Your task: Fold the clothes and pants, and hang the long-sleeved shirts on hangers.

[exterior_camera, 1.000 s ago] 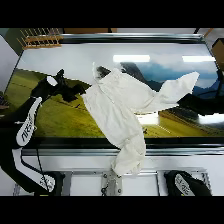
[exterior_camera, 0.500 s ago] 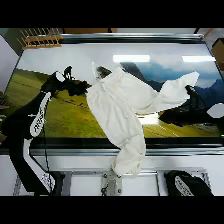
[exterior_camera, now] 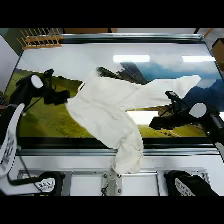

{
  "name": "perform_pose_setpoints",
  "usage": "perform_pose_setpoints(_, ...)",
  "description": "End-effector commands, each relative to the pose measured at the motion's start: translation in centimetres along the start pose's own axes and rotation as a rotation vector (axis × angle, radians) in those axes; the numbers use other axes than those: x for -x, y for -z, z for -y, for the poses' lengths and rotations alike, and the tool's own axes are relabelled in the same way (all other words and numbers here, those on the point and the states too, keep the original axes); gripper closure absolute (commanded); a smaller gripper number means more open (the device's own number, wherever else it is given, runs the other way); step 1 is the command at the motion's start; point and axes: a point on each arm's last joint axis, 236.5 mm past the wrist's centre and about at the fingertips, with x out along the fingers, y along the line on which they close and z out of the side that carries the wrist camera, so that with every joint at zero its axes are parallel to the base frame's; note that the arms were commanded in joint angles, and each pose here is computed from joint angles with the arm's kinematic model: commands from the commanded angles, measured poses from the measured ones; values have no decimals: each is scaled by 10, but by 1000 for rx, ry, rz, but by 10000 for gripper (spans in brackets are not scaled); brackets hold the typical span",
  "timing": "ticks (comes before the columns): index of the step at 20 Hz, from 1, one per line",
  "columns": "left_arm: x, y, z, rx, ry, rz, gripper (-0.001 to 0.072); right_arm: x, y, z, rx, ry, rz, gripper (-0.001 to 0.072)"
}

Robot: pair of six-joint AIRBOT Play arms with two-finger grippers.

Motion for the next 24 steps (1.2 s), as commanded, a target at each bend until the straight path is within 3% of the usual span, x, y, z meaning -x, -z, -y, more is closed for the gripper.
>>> perform_pose_setpoints(1,32,101,-26,-26,-78,-85,688,-11,5,-3,26,9,-43,233)
perform_pose_setpoints(8,83,193,26,-24,141,-186,687,-13,4,-3,21,4,-40,233)
perform_pose_setpoints(15,110,229,27,-67,144,-224,687,-13,3,-3,21,4,-38,233)
perform_pose_setpoints(16,111,225,27,-68,146,-197,602,-13,3,-3,20,4,-35,233)
perform_pose_setpoints(17,110,218,28,-66,148,-170,254,-13,2,-3,20,4,-34,233)
perform_pose_setpoints(18,109,207,30,-63,150,-131,-13,-13,2,-3,20,4,-34,233)
perform_pose_setpoints(24,111,54,-18,-19,58,180,-13,-13,2,-3,20,4,-35,233)
